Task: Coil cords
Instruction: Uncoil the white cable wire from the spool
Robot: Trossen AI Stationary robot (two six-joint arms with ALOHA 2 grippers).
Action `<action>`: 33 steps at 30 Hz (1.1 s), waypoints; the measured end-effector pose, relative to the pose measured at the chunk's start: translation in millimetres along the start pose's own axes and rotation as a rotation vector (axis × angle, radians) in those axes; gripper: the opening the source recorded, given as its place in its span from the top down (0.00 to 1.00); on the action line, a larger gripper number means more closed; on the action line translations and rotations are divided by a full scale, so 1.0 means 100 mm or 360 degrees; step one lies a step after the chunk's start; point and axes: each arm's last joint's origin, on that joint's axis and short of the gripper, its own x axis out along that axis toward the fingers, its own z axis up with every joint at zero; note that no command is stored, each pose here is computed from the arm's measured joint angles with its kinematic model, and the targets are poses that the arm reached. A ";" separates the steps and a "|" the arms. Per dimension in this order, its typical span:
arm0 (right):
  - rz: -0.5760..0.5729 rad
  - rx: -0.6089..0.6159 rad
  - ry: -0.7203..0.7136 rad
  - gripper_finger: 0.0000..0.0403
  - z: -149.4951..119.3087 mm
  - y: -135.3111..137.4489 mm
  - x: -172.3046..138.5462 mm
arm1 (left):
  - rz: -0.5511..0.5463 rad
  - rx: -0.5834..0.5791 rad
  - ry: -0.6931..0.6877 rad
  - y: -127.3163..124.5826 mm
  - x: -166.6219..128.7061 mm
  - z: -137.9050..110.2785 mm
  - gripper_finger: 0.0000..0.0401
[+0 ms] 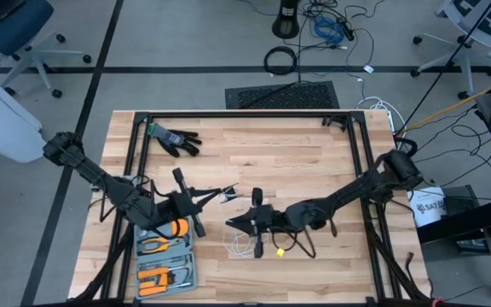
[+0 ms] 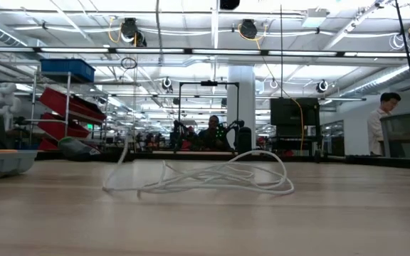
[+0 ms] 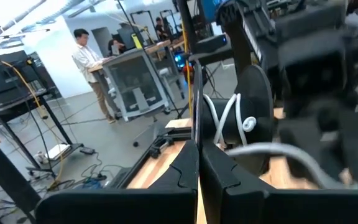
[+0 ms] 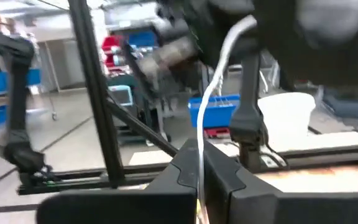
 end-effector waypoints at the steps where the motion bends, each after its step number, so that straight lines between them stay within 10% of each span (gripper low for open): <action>1: -0.0014 0.0006 0.0025 1.00 -0.04 -0.02 0.01 | -0.0002 -0.0010 -0.0007 0.00 0.00 0.01 1.00; 11: -0.0161 -0.0033 0.0430 0.99 -0.28 -0.05 -0.05 | -0.0107 -0.0043 -0.0058 -0.11 -0.16 0.06 1.00; 18: -0.0183 -0.0081 0.0687 0.78 -0.25 0.16 -0.31 | -0.0170 -0.0063 -0.0069 -0.17 -0.28 0.07 1.00; 33: -0.0167 -0.0126 0.0564 0.58 0.19 0.49 -0.71 | -0.0232 -0.0145 -0.0037 -0.22 -0.35 0.05 1.00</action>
